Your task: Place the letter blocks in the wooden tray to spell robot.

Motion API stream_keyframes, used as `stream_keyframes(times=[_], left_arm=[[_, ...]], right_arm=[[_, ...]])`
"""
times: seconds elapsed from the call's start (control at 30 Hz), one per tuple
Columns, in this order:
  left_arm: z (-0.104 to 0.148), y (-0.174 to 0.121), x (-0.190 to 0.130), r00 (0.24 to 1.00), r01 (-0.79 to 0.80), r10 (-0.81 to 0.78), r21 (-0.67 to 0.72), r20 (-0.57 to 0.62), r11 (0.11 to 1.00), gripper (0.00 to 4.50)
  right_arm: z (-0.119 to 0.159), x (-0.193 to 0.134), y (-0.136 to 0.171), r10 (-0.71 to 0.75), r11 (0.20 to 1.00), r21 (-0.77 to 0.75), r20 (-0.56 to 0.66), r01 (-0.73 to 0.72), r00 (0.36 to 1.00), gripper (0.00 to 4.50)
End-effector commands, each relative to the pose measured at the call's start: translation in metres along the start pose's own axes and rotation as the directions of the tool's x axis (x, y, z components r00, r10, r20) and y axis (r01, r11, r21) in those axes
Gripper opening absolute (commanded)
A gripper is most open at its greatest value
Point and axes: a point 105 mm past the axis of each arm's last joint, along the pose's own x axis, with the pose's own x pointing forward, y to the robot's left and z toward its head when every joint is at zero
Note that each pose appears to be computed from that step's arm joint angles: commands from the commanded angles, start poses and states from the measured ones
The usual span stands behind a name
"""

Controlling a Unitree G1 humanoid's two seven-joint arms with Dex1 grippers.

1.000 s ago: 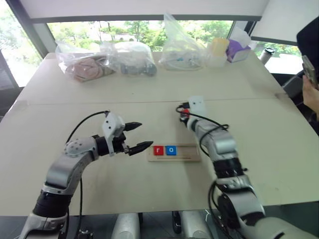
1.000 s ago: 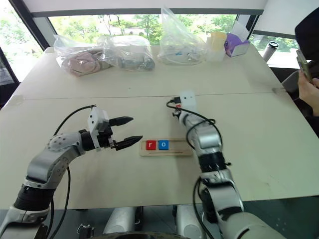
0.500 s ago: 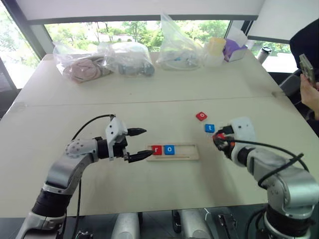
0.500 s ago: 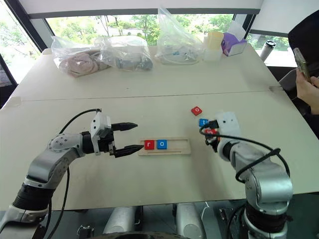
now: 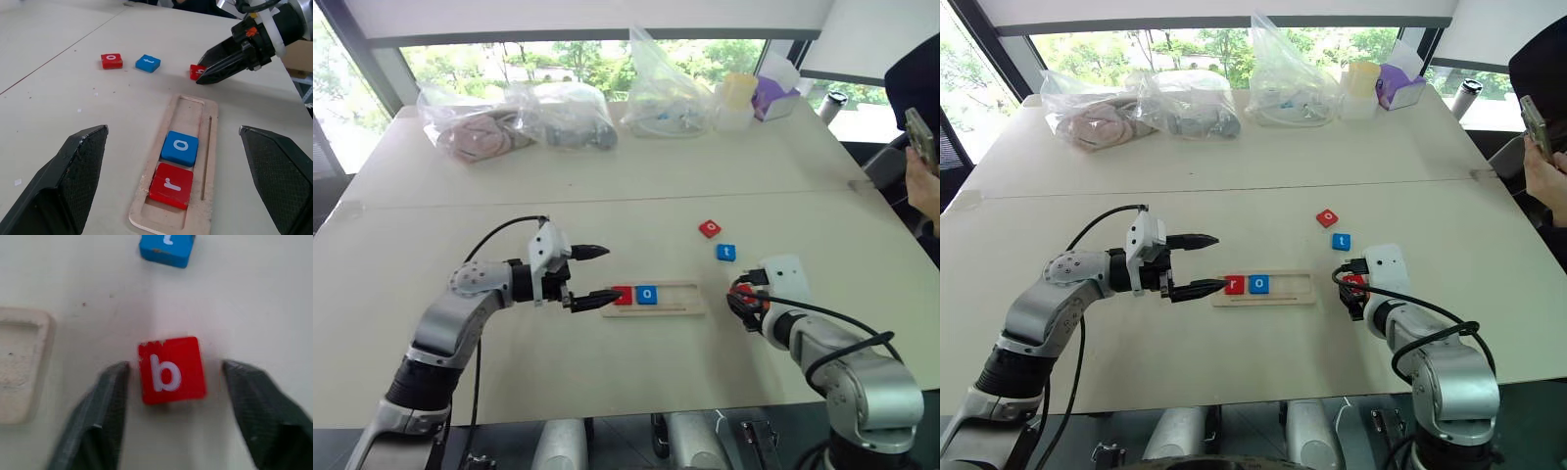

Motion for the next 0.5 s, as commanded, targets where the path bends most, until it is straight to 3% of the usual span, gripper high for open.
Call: stream_keyframes(times=[0.03,0.13,0.27,0.4,0.5], left_arm=[[0.007,0.000,-0.006,1.000,-0.004,0.004,0.044,0.005,0.999,4.50],[0.008,-0.001,-0.006,1.000,0.002,-0.002,0.045,0.004,0.999,4.50],[0.008,-0.005,-0.008,1.000,0.016,-0.016,0.046,-0.001,0.999,4.50],[0.009,-0.004,-0.010,1.000,0.002,-0.002,0.056,-0.003,0.998,4.50],[0.011,-0.005,-0.011,1.000,-0.009,0.009,0.058,-0.001,0.998,4.50]], right_arm=[[0.035,-0.017,0.005,0.288,0.921,-0.298,0.090,-0.250,0.953,4.45],[0.048,-0.027,0.001,0.469,0.814,-0.426,0.085,-0.394,0.879,4.45],[0.043,-0.028,-0.009,0.641,0.660,-0.515,0.005,-0.547,0.768,4.45],[0.024,-0.006,-0.030,0.613,0.523,-0.661,-0.146,-0.538,0.776,4.45],[0.023,0.003,-0.035,0.626,0.497,-0.667,-0.168,-0.555,0.762,4.45]])
